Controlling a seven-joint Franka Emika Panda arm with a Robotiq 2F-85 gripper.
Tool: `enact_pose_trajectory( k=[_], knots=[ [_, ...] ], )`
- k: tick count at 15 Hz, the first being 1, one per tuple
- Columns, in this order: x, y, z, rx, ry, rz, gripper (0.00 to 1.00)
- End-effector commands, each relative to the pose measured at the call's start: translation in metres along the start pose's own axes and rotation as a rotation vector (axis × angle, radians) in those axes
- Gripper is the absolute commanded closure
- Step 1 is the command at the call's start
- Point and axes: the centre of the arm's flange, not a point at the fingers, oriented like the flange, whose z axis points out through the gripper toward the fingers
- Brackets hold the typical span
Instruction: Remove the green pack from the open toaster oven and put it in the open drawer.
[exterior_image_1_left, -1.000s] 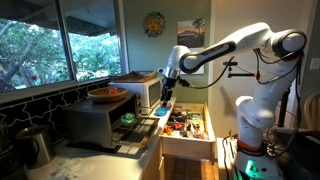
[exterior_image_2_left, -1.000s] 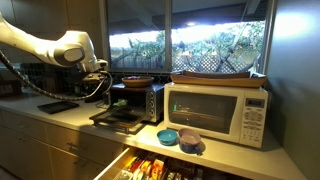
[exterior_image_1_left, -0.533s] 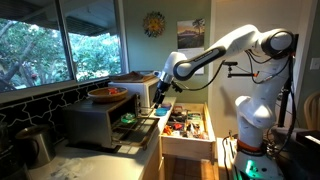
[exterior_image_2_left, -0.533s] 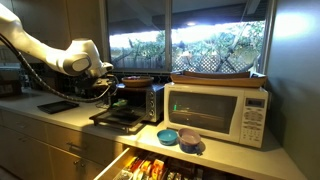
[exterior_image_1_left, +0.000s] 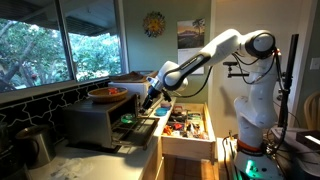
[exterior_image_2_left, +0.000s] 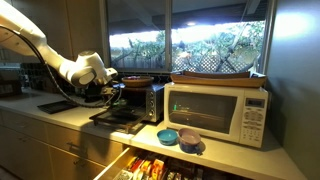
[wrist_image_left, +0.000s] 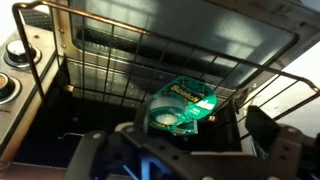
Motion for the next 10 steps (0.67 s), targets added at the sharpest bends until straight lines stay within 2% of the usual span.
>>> enact_pose_trajectory(
  k=[1, 10],
  knots=[
    [0.013, 0.006, 0.030, 0.007, 0.047, 0.014, 0.00],
    [0.023, 0.016, 0.073, -0.024, 0.090, -0.026, 0.00]
  ],
)
